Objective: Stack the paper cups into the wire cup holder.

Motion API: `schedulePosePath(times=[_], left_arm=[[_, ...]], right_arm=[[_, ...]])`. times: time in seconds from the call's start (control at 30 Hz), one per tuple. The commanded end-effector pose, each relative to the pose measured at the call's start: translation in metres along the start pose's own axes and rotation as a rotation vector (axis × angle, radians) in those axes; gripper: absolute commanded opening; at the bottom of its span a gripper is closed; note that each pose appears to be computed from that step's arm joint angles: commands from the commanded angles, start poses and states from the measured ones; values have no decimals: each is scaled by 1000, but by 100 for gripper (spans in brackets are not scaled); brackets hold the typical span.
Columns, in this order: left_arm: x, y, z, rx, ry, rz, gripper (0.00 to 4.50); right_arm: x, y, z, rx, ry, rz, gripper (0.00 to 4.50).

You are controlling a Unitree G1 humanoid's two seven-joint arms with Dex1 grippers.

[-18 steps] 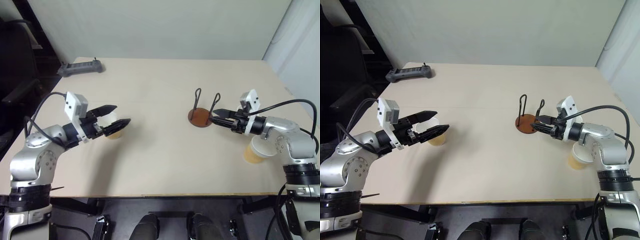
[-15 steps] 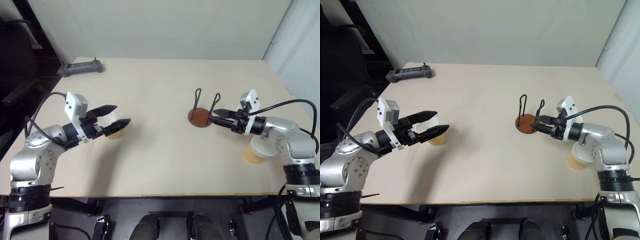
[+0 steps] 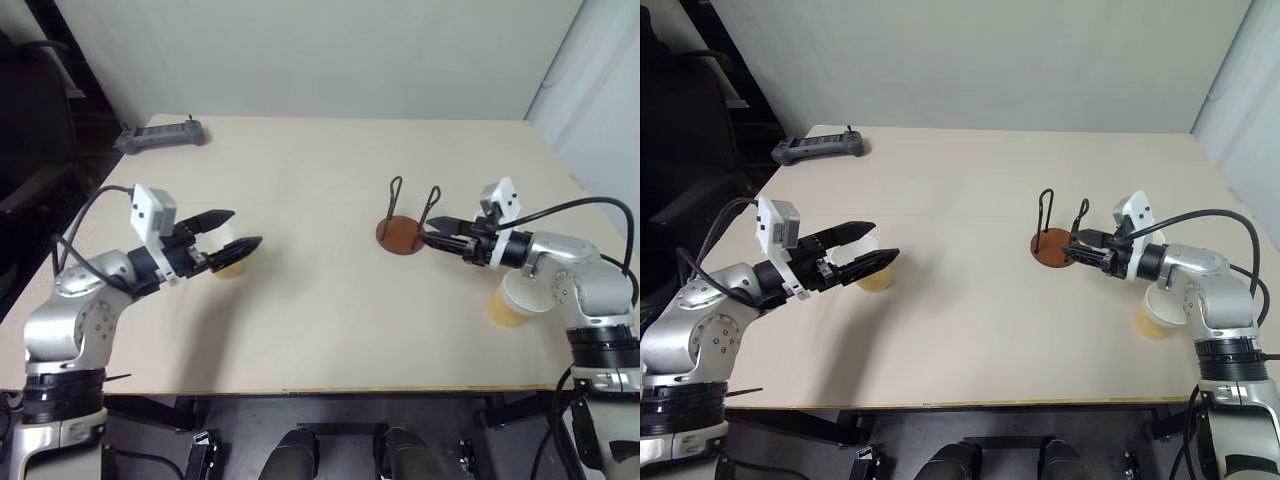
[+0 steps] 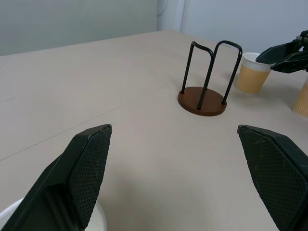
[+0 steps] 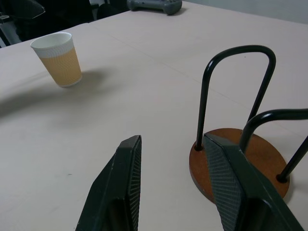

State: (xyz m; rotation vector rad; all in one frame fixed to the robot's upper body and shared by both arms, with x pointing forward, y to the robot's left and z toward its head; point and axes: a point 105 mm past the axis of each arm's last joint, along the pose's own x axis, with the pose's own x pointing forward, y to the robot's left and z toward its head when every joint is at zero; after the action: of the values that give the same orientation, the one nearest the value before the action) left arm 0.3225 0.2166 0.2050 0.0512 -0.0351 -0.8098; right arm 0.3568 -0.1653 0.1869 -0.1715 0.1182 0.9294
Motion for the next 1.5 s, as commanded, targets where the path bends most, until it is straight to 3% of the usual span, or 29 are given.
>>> schedulePosePath(times=[0.03, 0.4, 0.77, 1.1, 1.5], left_arm=[[3, -1, 10, 42, -22, -12, 448], [5, 0, 11, 43, -24, -20, 448], [8, 0, 9, 41, -27, -29, 448], [9, 0, 9, 43, -23, -35, 448], [8, 1, 9, 45, -22, -33, 448]], right_arm=[[-3, 0, 14, -57, -21, -9, 200], [-3, 8, 0, -37, 25, -20, 200], [12, 18, -19, 13, 84, -157, 200], [29, 35, -5, 2, 49, -192, 200], [33, 15, 7, -52, 83, -295, 200]])
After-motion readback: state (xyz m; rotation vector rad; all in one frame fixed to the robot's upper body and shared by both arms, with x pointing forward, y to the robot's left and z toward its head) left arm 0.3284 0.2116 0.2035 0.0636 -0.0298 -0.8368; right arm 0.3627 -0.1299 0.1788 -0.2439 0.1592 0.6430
